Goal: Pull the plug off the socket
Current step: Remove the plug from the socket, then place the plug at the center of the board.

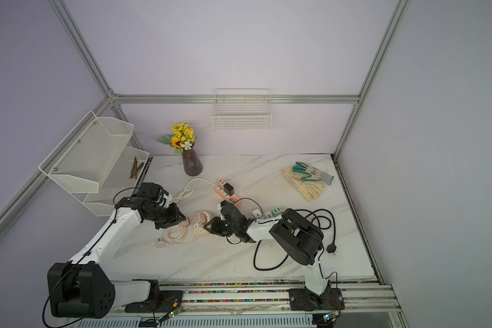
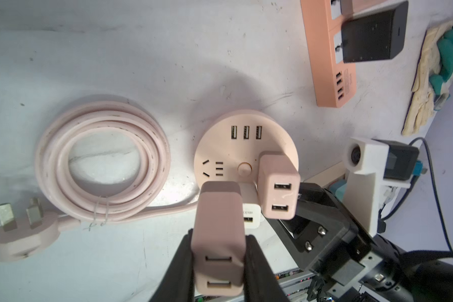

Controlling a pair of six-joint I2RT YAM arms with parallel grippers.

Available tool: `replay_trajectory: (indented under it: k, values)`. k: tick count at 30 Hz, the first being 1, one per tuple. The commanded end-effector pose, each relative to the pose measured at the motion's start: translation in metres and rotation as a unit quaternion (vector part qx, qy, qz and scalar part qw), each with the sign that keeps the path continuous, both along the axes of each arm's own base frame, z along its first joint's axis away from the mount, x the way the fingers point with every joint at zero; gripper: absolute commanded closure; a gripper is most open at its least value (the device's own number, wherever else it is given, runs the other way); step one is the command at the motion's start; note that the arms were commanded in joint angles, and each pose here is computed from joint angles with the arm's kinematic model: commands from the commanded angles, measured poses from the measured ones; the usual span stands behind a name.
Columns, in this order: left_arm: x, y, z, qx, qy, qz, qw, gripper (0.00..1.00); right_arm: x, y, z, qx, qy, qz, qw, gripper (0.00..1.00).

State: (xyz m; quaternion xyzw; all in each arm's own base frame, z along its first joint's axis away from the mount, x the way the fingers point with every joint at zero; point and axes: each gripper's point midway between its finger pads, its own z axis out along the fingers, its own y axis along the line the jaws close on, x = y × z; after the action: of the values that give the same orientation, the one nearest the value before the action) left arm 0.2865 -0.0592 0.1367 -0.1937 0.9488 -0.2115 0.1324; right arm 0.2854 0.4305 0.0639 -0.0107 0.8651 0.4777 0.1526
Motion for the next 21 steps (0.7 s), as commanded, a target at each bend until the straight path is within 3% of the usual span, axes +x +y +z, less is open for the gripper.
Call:
replay_trajectory:
  k: [1, 3, 7, 13, 17, 21]
  values:
    - [0.052, 0.018, 0.028, -0.008, -0.084, 0.039, 0.996, 1.00, -0.014, -0.023, -0.065, -0.085, 0.052, 0.001, 0.995, 1.00]
    - [0.075, 0.022, 0.032, -0.033, -0.109, 0.058, 0.992, 0.97, -0.014, -0.021, -0.062, -0.080, 0.051, 0.005, 0.995, 1.00]
    - [0.109, 0.023, 0.006, -0.103, -0.116, 0.099, 0.983, 0.94, -0.012, -0.019, -0.052, -0.073, 0.042, 0.004, 0.996, 1.00]
    - [0.122, 0.016, -0.038, -0.143, -0.081, 0.105, 0.981, 0.86, -0.009, -0.015, -0.046, -0.070, 0.037, 0.008, 0.997, 1.00]
    - [0.114, 0.024, -0.051, -0.112, -0.068, 0.109, 0.985, 0.66, -0.007, -0.015, -0.044, -0.072, 0.031, 0.007, 0.997, 1.00]
    - [0.102, 0.035, -0.057, -0.066, -0.048, 0.116, 0.990, 0.35, -0.007, -0.015, -0.048, -0.075, 0.035, 0.006, 0.997, 1.00]
